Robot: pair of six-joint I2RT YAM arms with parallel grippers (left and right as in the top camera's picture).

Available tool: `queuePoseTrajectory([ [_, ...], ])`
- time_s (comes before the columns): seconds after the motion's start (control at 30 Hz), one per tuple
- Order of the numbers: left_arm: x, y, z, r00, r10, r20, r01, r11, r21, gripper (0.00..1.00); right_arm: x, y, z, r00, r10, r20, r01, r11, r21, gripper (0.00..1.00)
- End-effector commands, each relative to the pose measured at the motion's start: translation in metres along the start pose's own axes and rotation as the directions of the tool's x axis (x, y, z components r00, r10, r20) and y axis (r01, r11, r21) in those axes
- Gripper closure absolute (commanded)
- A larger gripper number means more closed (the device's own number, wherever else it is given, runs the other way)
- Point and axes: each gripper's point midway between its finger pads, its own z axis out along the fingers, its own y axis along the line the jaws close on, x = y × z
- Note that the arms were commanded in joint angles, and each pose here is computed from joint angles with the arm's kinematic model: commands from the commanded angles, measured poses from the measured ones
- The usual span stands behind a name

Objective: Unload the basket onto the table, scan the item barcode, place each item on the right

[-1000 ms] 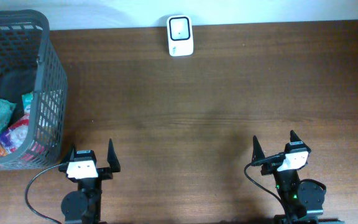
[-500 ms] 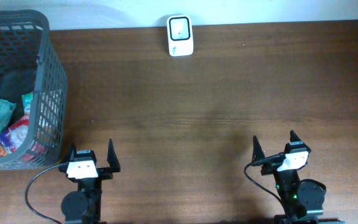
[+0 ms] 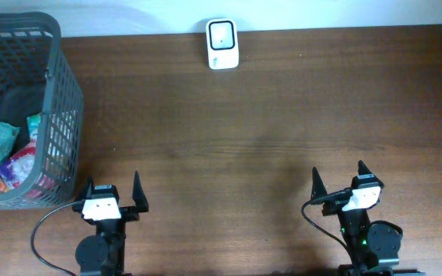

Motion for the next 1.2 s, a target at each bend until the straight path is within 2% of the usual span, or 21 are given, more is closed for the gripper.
queuePoseTrajectory([
  [0.0,-0.009,-0.004,0.0,0.999,-0.011,0.038,0.01,1.0,0.02,0.01,0.004,-0.003,0.0,1.0,-0.002,-0.005,0.002,1.0,0.016,0.01],
  [0.1,-0.052,-0.011,-0.006,0.976,-0.018,0.215,0.004,0.998,0.065,0.01,0.004,-0.003,0.0,1.0,-0.002,-0.005,0.002,1.0,0.016,0.01],
  [0.23,-0.107,-0.025,-0.027,0.899,-0.026,0.438,-0.041,0.989,0.143,0.01,0.004,-0.003,0.0,1.0,-0.002,-0.005,0.002,1.0,0.016,0.01],
  [0.3,-0.13,-0.028,-0.041,0.844,-0.03,0.535,-0.063,0.986,0.153,0.01,0.003,-0.003,0.0,1.0,-0.002,-0.005,0.002,1.0,0.016,0.01],
  [0.37,-0.167,-0.027,-0.068,0.738,-0.035,0.674,-0.083,0.986,0.142,0.01,0.004,-0.003,0.0,1.0,-0.001,-0.005,0.002,1.0,0.016,0.01],
  [0.43,-0.197,-0.026,-0.088,0.68,-0.036,0.732,-0.091,0.987,0.133,0.01,0.004,-0.003,0.0,1.0,-0.002,-0.005,0.002,1.0,0.016,0.01],
  [0.47,-0.215,-0.025,-0.095,0.676,-0.036,0.736,-0.089,0.988,0.13,0.01,0.004,-0.003,0.0,1.0,-0.002,-0.005,0.002,1.0,0.016,0.01],
  [0.53,-0.235,-0.025,-0.095,0.706,-0.035,0.707,-0.085,0.987,0.134,0.01,0.004,-0.003,0.0,1.0,-0.002,-0.005,0.002,1.0,0.016,0.01],
  [0.63,-0.257,-0.022,-0.072,0.833,-0.028,0.553,-0.052,0.99,0.128,0.01,0.004,-0.003,0.0,1.0,-0.002,-0.005,0.002,1.0,0.016,0.01],
  [0.7,-0.265,-0.024,-0.05,0.894,0.025,0.447,-0.088,0.989,0.12,0.01,0.004,-0.003,0.0,1.0,-0.001,-0.005,0.002,1.0,0.016,0.01],
  [0.77,-0.283,-0.026,-0.029,0.909,0.039,0.416,-0.099,0.988,0.123,0.01,0.004,-0.003,0.0,1.0,-0.002,-0.005,0.002,1.0,0.016,0.01],
  [0.87,-0.299,-0.023,-0.019,0.894,0.068,0.442,-0.121,0.988,0.094,0.01,0.004,-0.003,0.0,1.0,-0.002,-0.005,0.002,1.0,0.016,0.02],
  [0.97,-0.313,-0.028,-0.006,0.913,-0.01,0.408,-0.056,0.987,0.151,0.01,0.004,-0.003,0.0,1.0,-0.002,-0.005,0.002,1.0,0.016,0.01],
  [1.03,-0.327,-0.021,0.007,0.929,0.0,0.37,-0.047,0.992,0.116,0.01,0.004,-0.003,0.0,1.0,-0.001,-0.005,0.002,1.0,0.016,0.02],
  [1.1,-0.336,-0.002,0.032,0.969,0.013,0.248,-0.027,0.998,0.05,0.01,0.004,-0.003,0.0,1.0,-0.001,-0.005,0.002,1.0,0.016,0.01],
  [1.13,-0.335,0.021,0.057,0.994,0.012,0.11,-0.011,1.0,-0.014,0.01,0.004,-0.003,0.0,1.0,-0.002,-0.005,0.002,1.0,0.016,0.01],
  [1.17,-0.333,0.038,0.072,0.999,0.004,0.038,-0.002,0.998,-0.057,0.01,0.004,-0.003,0.0,1.0,-0.001,-0.005,0.002,1.0,0.016,0.01],
])
